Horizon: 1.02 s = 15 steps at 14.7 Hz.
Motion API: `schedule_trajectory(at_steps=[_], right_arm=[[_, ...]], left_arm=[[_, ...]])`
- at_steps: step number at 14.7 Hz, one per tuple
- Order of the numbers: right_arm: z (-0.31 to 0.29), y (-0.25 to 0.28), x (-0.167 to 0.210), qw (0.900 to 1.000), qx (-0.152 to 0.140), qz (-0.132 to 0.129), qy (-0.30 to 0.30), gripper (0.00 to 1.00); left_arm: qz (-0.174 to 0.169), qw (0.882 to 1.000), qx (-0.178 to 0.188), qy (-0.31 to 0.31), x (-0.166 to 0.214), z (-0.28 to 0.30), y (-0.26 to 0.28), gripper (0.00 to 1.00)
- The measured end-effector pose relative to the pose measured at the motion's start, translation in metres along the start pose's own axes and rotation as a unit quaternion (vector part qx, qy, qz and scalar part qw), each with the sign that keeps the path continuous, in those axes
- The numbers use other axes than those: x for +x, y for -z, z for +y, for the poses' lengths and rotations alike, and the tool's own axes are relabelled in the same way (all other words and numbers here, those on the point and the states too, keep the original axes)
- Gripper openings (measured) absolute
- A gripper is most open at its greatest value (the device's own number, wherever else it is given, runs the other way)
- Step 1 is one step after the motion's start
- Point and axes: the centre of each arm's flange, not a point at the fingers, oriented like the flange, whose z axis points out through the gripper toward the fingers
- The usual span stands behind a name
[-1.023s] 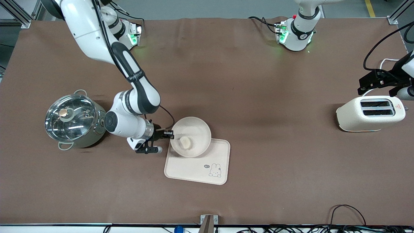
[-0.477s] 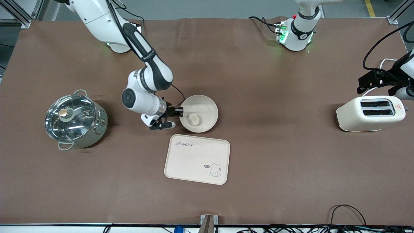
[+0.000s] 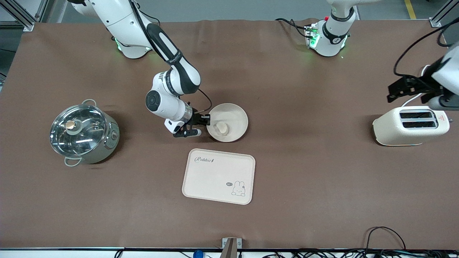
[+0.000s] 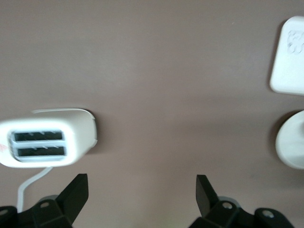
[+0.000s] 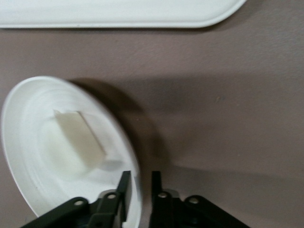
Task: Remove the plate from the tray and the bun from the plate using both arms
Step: 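Release the plate with the right gripper while the left gripper reaches the bun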
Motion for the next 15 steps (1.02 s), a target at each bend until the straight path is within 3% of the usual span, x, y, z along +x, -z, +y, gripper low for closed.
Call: schedule_trajectory(at_steps=[5, 7, 8, 11, 13, 15], right_arm=[[0.018, 0.020, 0.016, 1.000, 0.007, -0.002, -0.020, 0.83], [0.031, 0.058, 0.030, 0.999, 0.024, -0.020, -0.034, 1.00], [0.042, 0.087, 0.037, 0.999, 0.027, -0.032, -0.033, 1.00], [0.088, 0.196, 0.050, 0.999, -0.003, -0.046, -0.018, 1.00], [0.118, 0.271, 0.047, 0.998, -0.018, -0.054, -0.023, 1.00], [0.149, 0.344, 0.043, 0.997, -0.067, -0.041, -0.018, 1.00]], left_arm=[[0.000, 0.998, -0.024, 0.055, -0.008, 0.138, -0.045, 1.00], [-0.006, 0.997, -0.044, 0.066, -0.006, 0.194, -0.082, 1.00], [-0.011, 0.996, -0.054, 0.069, -0.006, 0.222, -0.104, 1.00], [-0.029, 0.992, -0.078, 0.095, -0.003, 0.287, -0.179, 1.00], [-0.013, 0.992, -0.079, 0.100, -0.005, 0.325, -0.226, 1.00], [0.009, 0.991, -0.073, 0.110, -0.021, 0.368, -0.270, 1.00]])
